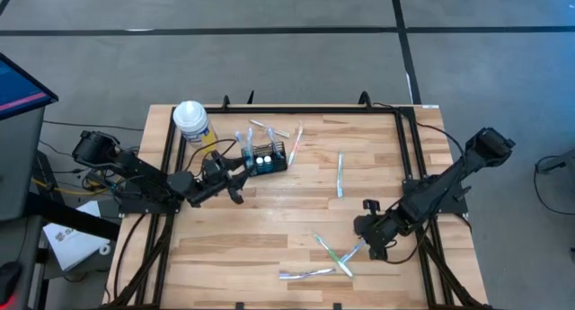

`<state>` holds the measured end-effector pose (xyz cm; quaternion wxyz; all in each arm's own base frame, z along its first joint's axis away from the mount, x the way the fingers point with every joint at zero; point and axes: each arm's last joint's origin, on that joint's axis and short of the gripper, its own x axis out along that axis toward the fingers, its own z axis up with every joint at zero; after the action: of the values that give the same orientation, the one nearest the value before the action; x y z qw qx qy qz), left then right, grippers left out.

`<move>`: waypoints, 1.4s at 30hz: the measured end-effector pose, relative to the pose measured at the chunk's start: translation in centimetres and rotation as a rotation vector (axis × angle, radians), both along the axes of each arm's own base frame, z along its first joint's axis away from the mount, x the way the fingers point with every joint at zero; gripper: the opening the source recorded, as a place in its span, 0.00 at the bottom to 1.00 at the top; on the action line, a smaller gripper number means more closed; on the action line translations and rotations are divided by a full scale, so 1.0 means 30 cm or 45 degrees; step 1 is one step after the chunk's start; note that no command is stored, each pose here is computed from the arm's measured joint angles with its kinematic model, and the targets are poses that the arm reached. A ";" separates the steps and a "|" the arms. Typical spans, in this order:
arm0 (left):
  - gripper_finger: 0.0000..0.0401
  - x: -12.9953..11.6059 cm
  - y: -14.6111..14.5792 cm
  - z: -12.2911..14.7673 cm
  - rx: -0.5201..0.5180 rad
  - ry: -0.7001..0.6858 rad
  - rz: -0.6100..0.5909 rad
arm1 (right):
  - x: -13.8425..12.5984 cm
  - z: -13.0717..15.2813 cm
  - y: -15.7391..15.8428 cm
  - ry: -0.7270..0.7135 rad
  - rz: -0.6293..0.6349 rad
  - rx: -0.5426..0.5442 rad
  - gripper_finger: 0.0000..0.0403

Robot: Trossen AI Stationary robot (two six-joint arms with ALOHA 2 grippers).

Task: Pick & Place toothbrushing station
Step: Put the blue toothbrush into the mesh organizer

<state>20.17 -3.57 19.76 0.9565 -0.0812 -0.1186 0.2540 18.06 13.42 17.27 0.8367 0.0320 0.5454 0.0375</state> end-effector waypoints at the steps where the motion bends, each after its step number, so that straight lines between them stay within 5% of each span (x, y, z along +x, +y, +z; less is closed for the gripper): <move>1: 0.43 0.000 0.000 0.000 0.001 0.000 -0.003 | 0.000 -0.008 0.002 0.024 0.009 0.003 0.21; 6: 0.43 0.000 0.000 0.000 0.001 0.000 -0.003 | -0.001 -0.037 0.011 0.145 0.044 0.031 0.25; 25: 0.43 0.000 0.000 0.000 0.001 0.001 -0.004 | 0.052 -0.091 0.051 0.417 0.156 -0.199 0.47; 34: 0.43 0.000 0.000 0.000 0.001 0.001 -0.004 | 0.063 -0.127 0.060 0.541 0.177 -0.287 0.43; 42: 0.43 0.000 0.000 0.000 0.001 0.001 -0.004 | 0.065 -0.138 0.062 0.554 0.182 -0.296 0.28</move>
<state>20.18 -3.58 19.74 0.9570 -0.0810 -0.1181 0.2524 20.00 15.28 13.14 0.6928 -0.0957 0.7142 0.0259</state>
